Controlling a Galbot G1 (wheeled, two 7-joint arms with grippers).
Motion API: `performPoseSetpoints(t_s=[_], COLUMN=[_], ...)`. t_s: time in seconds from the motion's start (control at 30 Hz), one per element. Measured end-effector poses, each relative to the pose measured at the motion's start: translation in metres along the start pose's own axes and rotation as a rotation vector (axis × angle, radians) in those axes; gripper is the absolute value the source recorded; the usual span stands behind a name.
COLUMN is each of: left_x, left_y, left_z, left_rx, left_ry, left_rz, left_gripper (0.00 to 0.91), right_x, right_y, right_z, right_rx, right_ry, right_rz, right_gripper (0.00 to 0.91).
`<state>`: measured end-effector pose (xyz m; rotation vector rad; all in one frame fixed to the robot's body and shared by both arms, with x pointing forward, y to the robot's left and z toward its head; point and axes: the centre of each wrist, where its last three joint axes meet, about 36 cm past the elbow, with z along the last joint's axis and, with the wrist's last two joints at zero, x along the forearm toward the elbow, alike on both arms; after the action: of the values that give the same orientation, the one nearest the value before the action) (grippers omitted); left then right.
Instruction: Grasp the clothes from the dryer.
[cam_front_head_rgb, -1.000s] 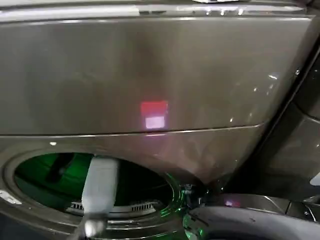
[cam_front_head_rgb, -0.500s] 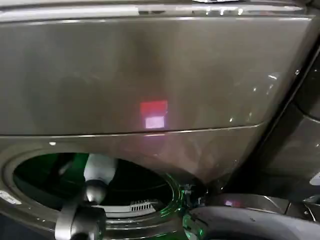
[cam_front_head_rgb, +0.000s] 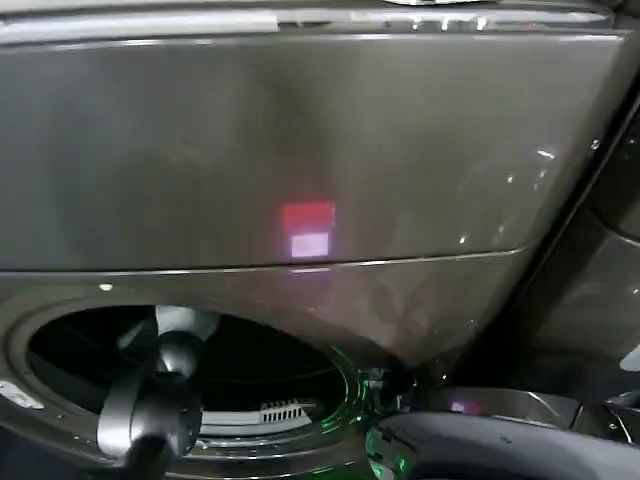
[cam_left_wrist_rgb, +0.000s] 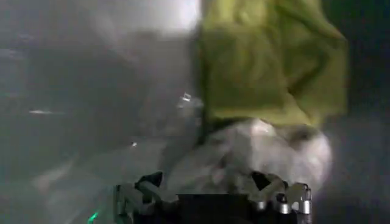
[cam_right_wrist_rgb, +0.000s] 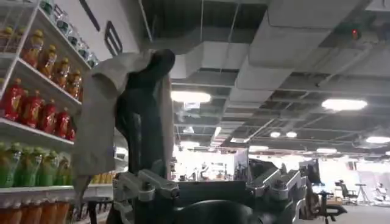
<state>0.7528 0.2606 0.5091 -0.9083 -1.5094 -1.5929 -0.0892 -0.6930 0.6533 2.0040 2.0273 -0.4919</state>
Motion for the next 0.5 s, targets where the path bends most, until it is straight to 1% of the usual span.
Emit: performPoseSetpoints(t_s=[0.27,0.5], left_x=[0.0067,0.0009], left_y=[0.0061,0.0031], left_z=[0.0036,-0.0008], left_rx=[-0.023,-0.040], left_ry=[0.068,0.067], left_rz=[-0.029,-0.097], left_gripper=[0.907,0.907], right_x=[0.0027,0.0051], right_y=[0.0045,0.0059], right_z=[0.0056,0.0075], right_rx=[0.002,0.006], right_ry=[0.005,0.008], right_rz=[-0.008,-0.011], right_gripper=[0.907,0.907])
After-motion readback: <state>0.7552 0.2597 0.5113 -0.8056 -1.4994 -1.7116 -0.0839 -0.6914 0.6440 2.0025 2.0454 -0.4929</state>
